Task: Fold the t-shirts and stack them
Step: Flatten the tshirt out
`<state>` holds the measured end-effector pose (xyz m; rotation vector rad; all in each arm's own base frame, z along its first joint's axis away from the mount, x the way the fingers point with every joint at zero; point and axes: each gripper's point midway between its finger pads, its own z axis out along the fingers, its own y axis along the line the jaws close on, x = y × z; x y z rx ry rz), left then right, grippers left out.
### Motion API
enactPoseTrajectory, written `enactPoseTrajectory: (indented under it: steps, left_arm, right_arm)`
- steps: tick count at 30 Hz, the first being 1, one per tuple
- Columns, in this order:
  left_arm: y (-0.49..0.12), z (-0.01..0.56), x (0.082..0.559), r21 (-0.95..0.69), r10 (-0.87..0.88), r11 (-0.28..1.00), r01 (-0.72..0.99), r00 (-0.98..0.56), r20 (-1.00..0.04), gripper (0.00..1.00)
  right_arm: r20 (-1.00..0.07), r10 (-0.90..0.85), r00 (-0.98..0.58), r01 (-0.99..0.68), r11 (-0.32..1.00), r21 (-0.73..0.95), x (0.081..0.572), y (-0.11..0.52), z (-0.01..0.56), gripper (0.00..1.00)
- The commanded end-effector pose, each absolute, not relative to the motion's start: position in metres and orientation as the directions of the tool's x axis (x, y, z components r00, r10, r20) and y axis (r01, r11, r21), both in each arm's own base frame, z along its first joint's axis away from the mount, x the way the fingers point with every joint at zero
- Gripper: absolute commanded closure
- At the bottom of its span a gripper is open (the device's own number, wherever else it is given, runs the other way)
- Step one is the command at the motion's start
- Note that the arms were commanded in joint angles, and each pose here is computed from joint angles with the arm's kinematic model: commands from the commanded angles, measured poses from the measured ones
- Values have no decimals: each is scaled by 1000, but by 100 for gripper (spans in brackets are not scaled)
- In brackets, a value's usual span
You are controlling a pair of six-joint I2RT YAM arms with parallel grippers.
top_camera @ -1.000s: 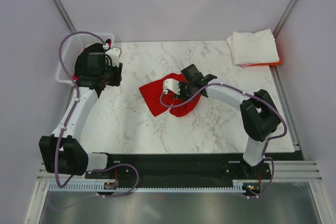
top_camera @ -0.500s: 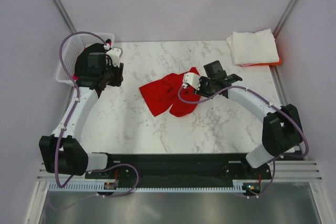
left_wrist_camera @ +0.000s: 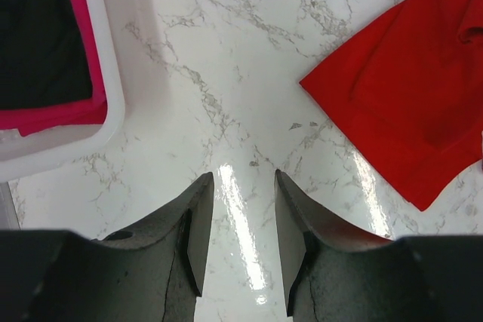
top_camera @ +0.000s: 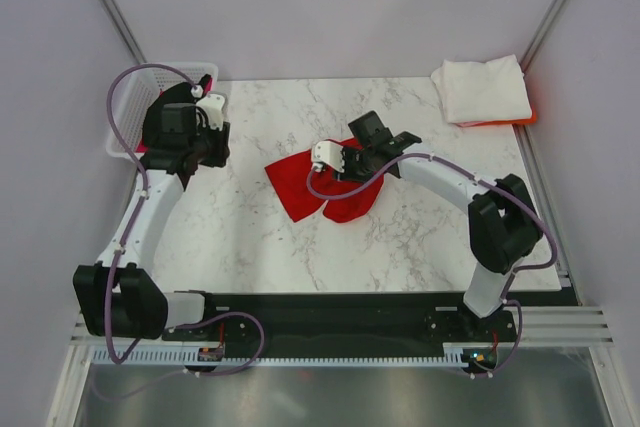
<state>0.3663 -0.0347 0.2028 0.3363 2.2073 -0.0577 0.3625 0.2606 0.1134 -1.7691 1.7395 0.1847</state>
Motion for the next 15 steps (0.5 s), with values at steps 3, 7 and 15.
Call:
enactPoseTrajectory:
  steps: [3, 7, 15]
  left_arm:
    - [-26, 217, 367, 71, 189, 971, 230, -545, -817, 54]
    - [-24, 215, 368, 69, 185, 972, 225, -550, -814, 54]
    - [-19, 215, 371, 65, 177, 974, 215, -554, -813, 54]
  right_arm:
    - [-541, -822, 178, -948, 4, -318, 363, 279, 115, 63]
    - [-523, -831, 191, -949, -21, -314, 366, 281, 106, 63]
    - [-478, -854, 207, -944, -46, -326, 375, 278, 92, 64]
